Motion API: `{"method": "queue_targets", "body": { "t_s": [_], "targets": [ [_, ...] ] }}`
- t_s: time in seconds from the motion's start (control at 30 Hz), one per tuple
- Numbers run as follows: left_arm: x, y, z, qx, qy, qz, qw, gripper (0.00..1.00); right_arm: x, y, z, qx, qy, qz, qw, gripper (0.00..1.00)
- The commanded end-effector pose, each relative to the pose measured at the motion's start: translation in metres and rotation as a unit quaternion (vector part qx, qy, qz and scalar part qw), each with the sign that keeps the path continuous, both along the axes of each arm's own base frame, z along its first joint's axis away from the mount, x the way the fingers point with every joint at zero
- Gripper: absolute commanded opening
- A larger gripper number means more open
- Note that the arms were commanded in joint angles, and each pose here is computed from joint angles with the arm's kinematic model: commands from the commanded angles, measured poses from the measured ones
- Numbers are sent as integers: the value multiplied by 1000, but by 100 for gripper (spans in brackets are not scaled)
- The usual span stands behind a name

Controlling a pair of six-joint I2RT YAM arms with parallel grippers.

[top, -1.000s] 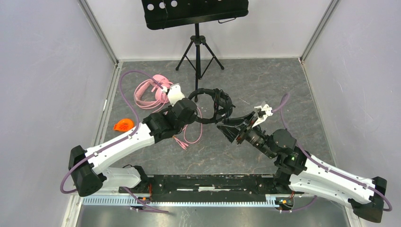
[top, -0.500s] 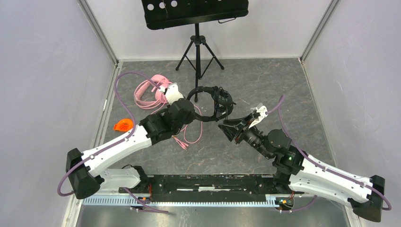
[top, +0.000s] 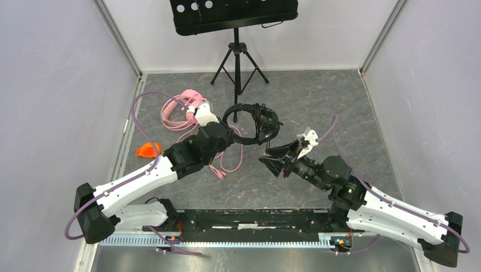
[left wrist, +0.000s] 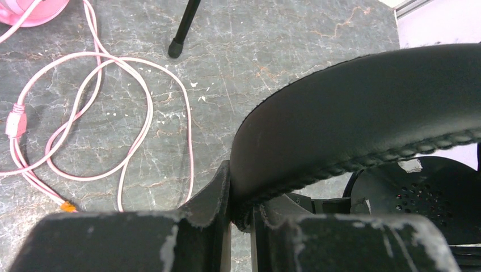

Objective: Wrap the headphones
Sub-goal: Wrap the headphones around the headphones.

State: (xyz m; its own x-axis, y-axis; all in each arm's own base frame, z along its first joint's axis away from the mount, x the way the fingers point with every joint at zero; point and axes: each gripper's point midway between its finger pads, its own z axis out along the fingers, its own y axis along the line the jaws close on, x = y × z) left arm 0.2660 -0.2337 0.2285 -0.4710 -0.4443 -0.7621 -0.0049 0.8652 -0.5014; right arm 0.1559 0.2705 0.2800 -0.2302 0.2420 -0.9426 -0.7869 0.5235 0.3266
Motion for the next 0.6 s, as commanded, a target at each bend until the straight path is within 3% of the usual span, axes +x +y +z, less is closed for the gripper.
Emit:
{"method": "queue_targets", "body": {
  "t_s": [0.0, 0.4, 0.57],
  "targets": [
    [11, -3, 48, -61, -70, 15, 996, 2, -22, -4, 38, 38, -36, 47, 998, 50],
    [14, 2, 41, -41, -72, 25, 996, 2, -27, -32, 120, 131, -31, 19, 991, 54],
    [15, 1, 42, -38, -73, 24, 996, 2, 4, -46, 124, 104, -18, -75, 992, 60]
  ]
}}
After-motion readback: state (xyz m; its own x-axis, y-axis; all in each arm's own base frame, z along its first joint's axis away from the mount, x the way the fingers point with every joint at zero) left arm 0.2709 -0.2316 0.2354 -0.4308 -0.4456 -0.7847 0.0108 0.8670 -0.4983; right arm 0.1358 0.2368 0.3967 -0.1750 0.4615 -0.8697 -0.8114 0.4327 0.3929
